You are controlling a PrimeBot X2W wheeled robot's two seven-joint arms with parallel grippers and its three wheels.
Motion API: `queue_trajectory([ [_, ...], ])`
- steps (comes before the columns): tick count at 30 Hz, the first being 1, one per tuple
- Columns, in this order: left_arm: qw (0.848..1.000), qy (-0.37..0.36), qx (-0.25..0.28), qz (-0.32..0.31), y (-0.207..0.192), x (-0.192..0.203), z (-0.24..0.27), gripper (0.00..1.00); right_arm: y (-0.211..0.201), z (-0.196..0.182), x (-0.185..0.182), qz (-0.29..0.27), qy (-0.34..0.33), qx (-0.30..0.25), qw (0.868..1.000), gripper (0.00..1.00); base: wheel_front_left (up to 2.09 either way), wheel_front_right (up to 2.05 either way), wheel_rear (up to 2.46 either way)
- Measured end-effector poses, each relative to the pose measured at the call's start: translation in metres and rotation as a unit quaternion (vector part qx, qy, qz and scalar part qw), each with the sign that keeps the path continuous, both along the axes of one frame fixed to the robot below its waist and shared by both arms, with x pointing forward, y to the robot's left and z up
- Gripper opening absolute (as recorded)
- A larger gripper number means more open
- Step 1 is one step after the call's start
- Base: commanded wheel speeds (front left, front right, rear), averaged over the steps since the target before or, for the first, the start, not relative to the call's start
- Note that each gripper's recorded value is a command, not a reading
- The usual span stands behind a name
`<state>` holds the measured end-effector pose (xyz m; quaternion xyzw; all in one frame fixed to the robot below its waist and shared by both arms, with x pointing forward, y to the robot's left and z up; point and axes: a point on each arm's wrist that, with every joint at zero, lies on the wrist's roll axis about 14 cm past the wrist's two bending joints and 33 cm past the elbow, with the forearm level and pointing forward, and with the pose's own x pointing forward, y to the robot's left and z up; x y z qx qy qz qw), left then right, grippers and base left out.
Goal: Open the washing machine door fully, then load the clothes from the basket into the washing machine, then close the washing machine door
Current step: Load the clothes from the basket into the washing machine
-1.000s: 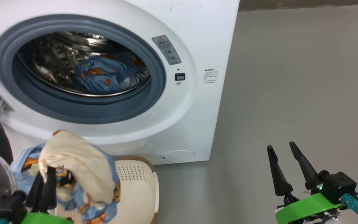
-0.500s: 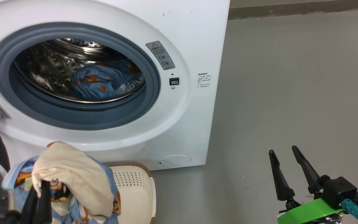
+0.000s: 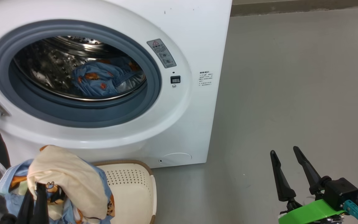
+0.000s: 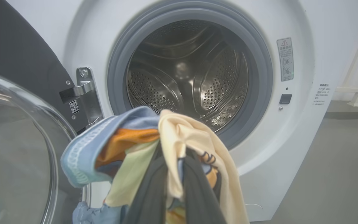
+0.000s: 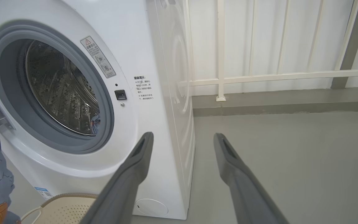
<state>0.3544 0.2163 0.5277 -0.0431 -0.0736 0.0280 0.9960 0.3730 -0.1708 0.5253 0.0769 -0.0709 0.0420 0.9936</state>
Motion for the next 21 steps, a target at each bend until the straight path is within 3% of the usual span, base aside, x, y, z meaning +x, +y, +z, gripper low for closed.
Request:
queue_trajectory([
  [13, 1.000, 0.014, -0.012, 0.000, -0.002, 0.003, -0.010, 0.00, 0.001, -0.007, 0.003, 0.001, 0.011, 0.000, 1.000, 1.00, 0.00, 0.00, 0.00],
  [21, 1.000, -0.007, -0.019, -0.019, -0.014, 0.030, 0.001, 0.00, 0.001, -0.017, 0.005, 0.002, 0.025, 0.001, 1.000, 1.00, 0.00, 0.00, 0.00],
])
